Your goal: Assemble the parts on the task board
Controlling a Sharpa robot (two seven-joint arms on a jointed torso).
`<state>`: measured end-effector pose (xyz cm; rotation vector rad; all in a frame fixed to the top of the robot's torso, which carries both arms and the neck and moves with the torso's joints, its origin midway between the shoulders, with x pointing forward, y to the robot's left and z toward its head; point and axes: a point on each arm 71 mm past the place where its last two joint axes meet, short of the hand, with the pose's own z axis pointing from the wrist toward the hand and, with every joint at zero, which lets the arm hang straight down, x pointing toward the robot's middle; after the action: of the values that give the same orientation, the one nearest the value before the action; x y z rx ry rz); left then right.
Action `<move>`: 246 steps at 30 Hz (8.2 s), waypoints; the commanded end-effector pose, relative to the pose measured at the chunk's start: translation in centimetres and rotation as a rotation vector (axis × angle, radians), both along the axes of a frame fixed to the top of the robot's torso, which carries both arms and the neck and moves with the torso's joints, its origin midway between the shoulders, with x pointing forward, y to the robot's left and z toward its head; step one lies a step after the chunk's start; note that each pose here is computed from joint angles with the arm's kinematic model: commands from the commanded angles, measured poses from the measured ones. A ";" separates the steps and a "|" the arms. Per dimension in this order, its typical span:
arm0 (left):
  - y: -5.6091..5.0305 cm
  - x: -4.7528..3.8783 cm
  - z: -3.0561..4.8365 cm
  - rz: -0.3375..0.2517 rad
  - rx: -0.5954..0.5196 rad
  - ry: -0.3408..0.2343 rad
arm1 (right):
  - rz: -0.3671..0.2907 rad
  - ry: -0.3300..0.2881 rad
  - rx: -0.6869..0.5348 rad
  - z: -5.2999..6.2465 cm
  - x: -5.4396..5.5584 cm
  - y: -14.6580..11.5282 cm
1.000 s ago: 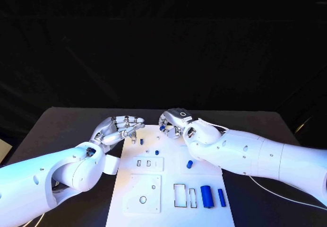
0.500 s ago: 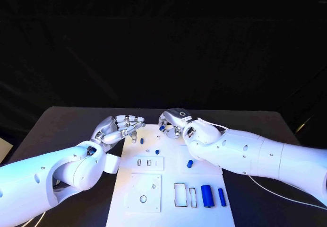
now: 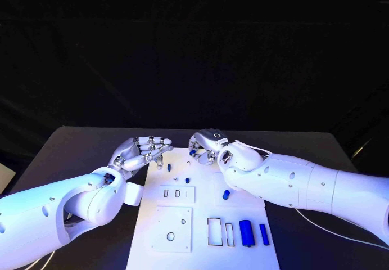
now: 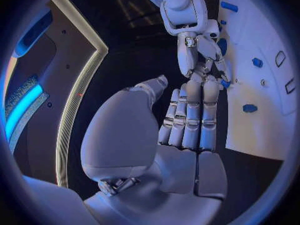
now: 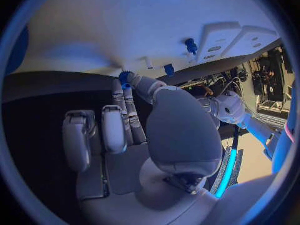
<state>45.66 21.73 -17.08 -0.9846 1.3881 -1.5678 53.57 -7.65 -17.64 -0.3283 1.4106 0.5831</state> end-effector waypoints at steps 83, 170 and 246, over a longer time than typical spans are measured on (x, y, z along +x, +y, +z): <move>0.9 0.52 -0.16 -0.007 -0.008 0.002 | -0.316 0.361 0.144 -0.3 -0.2 -13.8; 0.2 0.65 -0.23 -0.021 -0.015 0.006 | -0.018 0.181 0.106 -0.8 -3.1 0.6; 0.8 0.95 -0.39 -0.005 -0.007 0.009 | -0.002 0.164 0.345 0.1 -3.5 -4.9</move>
<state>46.62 22.68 -17.63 -1.0023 1.3964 -1.5520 50.31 -12.59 -18.32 -0.0627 1.5073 0.7293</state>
